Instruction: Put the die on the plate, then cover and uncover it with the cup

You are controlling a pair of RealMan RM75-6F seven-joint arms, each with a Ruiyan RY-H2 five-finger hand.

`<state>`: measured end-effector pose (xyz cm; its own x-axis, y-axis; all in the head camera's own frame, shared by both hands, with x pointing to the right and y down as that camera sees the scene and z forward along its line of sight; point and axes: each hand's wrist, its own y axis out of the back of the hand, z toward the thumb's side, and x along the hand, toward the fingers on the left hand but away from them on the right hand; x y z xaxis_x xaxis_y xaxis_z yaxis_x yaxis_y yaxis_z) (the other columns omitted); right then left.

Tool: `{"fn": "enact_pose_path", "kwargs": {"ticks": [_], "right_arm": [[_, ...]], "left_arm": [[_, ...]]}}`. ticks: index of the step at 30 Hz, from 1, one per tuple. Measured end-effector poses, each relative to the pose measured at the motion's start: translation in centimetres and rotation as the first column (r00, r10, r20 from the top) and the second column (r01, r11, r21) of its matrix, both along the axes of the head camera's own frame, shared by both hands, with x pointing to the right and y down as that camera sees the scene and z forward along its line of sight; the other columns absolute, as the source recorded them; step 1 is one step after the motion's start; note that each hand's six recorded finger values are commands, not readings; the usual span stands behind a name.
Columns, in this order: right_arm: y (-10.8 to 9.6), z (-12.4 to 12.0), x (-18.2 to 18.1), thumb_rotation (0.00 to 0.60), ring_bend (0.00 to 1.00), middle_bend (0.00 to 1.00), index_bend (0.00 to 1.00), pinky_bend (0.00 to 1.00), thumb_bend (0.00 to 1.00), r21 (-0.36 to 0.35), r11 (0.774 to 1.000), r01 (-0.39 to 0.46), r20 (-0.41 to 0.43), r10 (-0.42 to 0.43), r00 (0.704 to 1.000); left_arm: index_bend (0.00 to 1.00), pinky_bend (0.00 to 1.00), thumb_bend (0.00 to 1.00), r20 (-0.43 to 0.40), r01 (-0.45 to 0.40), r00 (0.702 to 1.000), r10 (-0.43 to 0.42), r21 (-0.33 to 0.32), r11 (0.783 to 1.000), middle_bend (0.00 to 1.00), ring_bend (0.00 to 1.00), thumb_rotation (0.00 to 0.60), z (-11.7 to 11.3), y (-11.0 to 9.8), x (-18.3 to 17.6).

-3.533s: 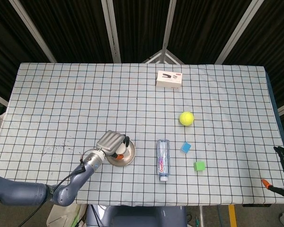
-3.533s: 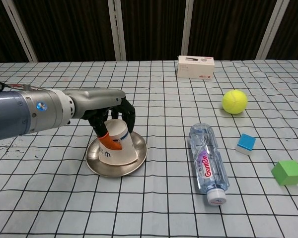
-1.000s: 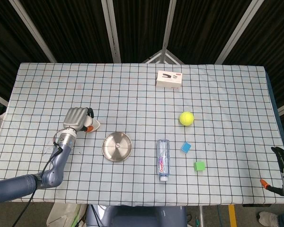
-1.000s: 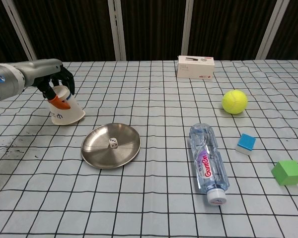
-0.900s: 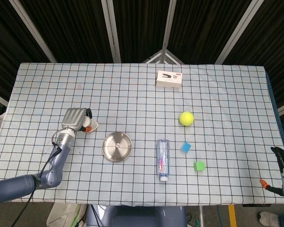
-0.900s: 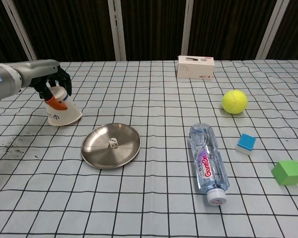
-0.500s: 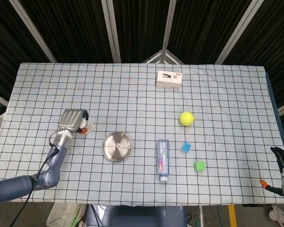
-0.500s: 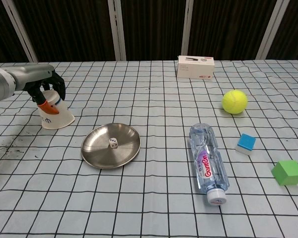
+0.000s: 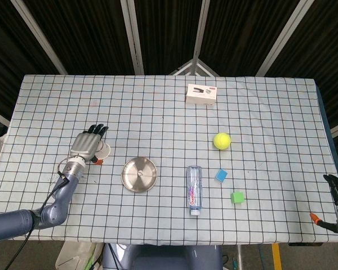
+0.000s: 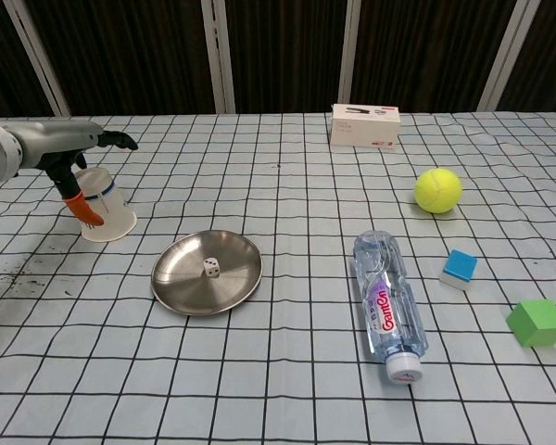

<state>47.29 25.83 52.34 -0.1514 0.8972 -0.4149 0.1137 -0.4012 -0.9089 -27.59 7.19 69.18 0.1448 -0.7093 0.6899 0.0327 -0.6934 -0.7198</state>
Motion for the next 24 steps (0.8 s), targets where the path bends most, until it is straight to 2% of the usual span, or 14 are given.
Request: {"fn": "enact_pose_path", "kwargs": {"ticks": [5,9,13,17,21,24], "right_arm": [[0.0,-0.3,0.1,0.600,0.10,0.14,0.13,0.02,0.13,0.012,1.000,-0.004,0.002,0.004,1.000],[0.0,-0.5,0.0,0.600,0.10,0.14,0.13,0.02,0.13,0.014,1.000,-0.004,0.006,0.004,1.000],[0.0,-0.6,-0.3,0.600,0.10,0.14,0.13,0.02,0.13,0.017,1.000,0.005,0.007,-0.006,1.000],[0.0,-0.5,-0.7,0.600,0.10,0.14,0.13,0.02,0.13,0.021,1.000,0.020,0.009,-0.020,1.000],[0.0,-0.3,-0.9,0.600,0.10,0.14,0.13,0.02,0.13,0.019,0.999,0.036,0.007,-0.037,0.999],[-0.1,-0.1,-1.0,0.600,0.10,0.14,0.13,0.02,0.13,0.018,0.999,0.050,0.006,-0.050,0.999]], "left_arm": [[0.11,0.18,0.23,-0.140,0.047,0.989,-0.043,0.029,0.998,0.00,0.00,0.600,-3.8,2.1,0.6],[0.13,0.18,0.25,-0.201,0.105,0.975,-0.089,0.072,0.992,0.02,0.00,0.600,-7.9,5.7,-1.7],[0.16,0.18,0.25,-0.175,0.191,0.970,-0.166,0.134,0.972,0.04,0.00,0.600,-10.4,9.6,-6.0],[0.18,0.18,0.26,-0.113,0.240,0.969,-0.220,0.210,0.948,0.06,0.00,0.600,-10.6,11.0,-10.0],[0.19,0.18,0.27,-0.086,0.250,0.968,-0.234,0.309,0.918,0.06,0.00,0.600,-11.3,12.6,-13.0],[0.19,0.18,0.27,-0.076,0.226,0.974,-0.212,0.330,0.917,0.05,0.00,0.600,-11.4,13.9,-13.7]]}}
